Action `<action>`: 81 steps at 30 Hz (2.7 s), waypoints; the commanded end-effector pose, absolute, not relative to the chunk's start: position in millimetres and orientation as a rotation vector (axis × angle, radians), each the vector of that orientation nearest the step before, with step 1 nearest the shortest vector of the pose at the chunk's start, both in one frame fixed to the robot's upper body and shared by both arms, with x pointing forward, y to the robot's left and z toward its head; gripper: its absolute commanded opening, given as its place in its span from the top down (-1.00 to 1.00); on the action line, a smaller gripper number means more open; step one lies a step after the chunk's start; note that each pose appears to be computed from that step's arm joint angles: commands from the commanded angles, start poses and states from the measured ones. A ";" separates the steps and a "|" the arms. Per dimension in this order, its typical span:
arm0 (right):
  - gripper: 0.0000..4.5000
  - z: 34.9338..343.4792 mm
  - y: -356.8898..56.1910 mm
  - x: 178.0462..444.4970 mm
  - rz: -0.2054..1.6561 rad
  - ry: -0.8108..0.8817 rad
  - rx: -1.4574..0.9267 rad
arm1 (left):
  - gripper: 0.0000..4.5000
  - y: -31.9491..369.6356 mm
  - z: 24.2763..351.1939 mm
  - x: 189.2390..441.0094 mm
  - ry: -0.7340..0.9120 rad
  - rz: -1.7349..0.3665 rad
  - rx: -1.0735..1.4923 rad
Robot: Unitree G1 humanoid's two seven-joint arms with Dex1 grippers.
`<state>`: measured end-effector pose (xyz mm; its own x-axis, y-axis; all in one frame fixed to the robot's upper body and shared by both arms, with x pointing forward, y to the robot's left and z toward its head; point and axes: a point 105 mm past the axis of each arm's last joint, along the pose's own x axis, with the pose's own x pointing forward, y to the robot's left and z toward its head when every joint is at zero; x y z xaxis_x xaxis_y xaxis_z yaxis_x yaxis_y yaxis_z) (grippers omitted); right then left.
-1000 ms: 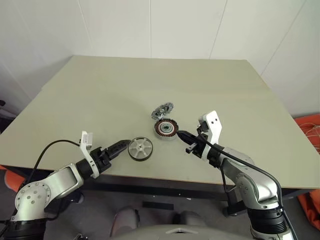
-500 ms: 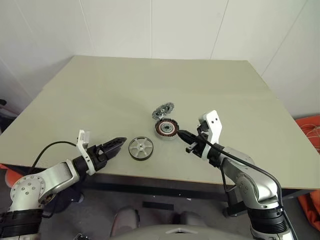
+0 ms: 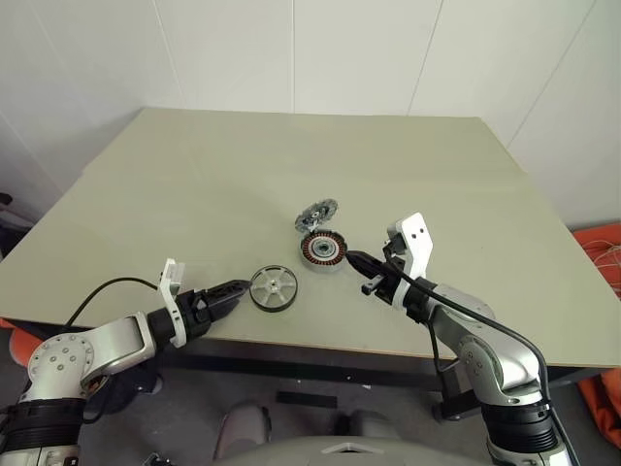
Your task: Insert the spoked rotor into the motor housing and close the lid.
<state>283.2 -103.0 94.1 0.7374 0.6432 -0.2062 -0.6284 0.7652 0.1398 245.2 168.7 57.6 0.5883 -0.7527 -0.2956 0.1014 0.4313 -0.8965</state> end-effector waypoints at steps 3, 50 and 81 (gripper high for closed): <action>1.00 115.1 -103.2 285.1 0.703 0.163 0.051 | -1.00 166.7 60.7 245.6 0.761 -0.639 -0.979; 1.00 117.2 -109.0 286.1 0.691 0.157 0.039 | 0.79 114.5 30.3 283.4 0.651 -0.714 -1.057; 1.00 115.9 -104.9 285.7 0.694 0.154 0.057 | 0.79 75.2 103.3 304.7 0.376 -1.015 -1.053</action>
<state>286.0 -110.4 98.5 0.7607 0.6209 -0.1895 -0.6080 0.7837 0.1269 299.7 78.4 99.0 0.5184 -0.8335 0.1912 0.4943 0.1096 -0.8624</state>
